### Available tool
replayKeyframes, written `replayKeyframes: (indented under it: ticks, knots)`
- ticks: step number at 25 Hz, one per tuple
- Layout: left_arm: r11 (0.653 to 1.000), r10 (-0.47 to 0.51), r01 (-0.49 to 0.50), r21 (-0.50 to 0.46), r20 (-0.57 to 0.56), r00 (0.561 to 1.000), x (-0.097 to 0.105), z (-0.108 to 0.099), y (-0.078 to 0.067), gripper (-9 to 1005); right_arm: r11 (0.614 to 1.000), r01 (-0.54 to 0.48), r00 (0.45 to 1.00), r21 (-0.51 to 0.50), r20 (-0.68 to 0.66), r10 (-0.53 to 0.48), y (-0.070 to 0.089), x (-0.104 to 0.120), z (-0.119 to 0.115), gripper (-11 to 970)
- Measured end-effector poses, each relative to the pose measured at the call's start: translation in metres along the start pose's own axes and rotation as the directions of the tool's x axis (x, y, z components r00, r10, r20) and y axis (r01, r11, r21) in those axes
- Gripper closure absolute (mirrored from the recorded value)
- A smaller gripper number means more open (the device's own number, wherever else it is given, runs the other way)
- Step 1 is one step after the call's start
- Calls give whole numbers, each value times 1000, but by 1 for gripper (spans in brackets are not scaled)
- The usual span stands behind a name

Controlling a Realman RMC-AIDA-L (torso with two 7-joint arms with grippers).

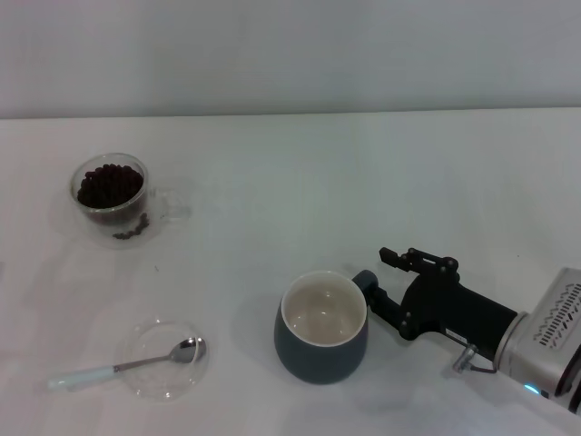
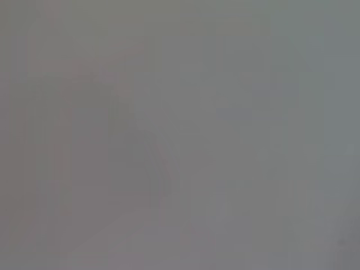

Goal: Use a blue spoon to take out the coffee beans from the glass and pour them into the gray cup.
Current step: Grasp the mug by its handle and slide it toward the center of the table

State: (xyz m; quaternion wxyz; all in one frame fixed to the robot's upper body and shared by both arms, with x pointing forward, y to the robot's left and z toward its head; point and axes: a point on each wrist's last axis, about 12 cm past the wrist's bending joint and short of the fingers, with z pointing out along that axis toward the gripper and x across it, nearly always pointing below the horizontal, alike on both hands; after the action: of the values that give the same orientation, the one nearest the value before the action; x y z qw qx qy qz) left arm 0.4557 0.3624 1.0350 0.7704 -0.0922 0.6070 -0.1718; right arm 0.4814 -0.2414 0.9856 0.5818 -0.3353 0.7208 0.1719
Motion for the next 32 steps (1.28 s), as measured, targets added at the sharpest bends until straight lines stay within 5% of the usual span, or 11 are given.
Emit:
replayKeyframes:
  ticks: [32]
  knots:
    - [998, 52, -51, -43, 21, 998, -1, -5, 3, 358, 1000, 26, 999, 11, 19, -27, -4, 14, -33, 449]
